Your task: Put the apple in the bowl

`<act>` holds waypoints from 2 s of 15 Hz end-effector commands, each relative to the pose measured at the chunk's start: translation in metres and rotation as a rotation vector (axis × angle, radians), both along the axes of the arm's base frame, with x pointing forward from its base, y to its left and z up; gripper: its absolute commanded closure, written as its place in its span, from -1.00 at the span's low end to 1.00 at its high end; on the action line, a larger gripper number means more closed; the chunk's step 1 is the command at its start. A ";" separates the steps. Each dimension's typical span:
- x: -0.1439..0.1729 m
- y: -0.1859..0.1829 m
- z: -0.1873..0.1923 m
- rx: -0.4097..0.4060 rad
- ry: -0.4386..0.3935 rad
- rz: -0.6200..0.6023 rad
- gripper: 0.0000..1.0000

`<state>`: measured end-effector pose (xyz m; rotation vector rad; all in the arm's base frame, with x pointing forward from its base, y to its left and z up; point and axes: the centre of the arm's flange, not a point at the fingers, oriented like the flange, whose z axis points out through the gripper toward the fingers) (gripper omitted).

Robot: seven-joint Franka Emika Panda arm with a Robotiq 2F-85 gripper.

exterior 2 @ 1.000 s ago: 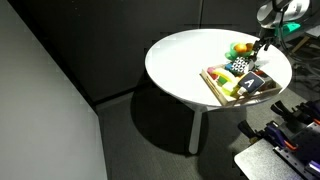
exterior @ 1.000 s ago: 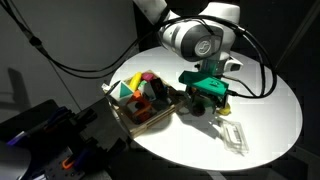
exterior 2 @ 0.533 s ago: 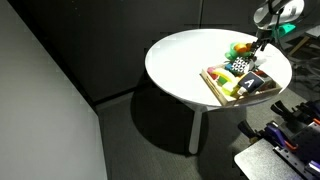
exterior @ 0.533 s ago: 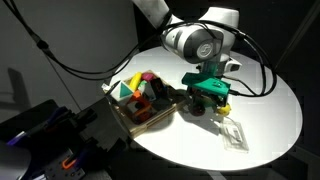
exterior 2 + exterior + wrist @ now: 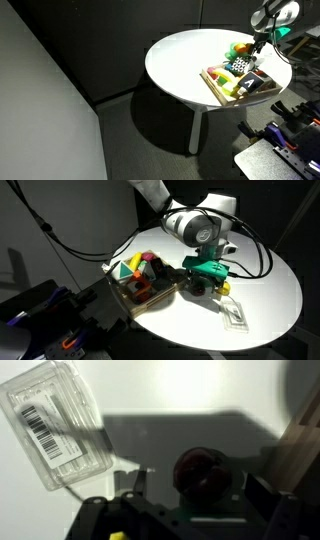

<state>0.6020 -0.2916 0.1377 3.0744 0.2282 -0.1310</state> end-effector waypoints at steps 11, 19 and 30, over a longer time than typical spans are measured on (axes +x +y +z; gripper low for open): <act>0.008 -0.007 -0.012 0.038 0.010 0.141 -0.13; -0.002 -0.005 -0.006 0.035 0.052 0.110 0.28; -0.017 -0.006 0.035 0.040 0.041 0.052 0.28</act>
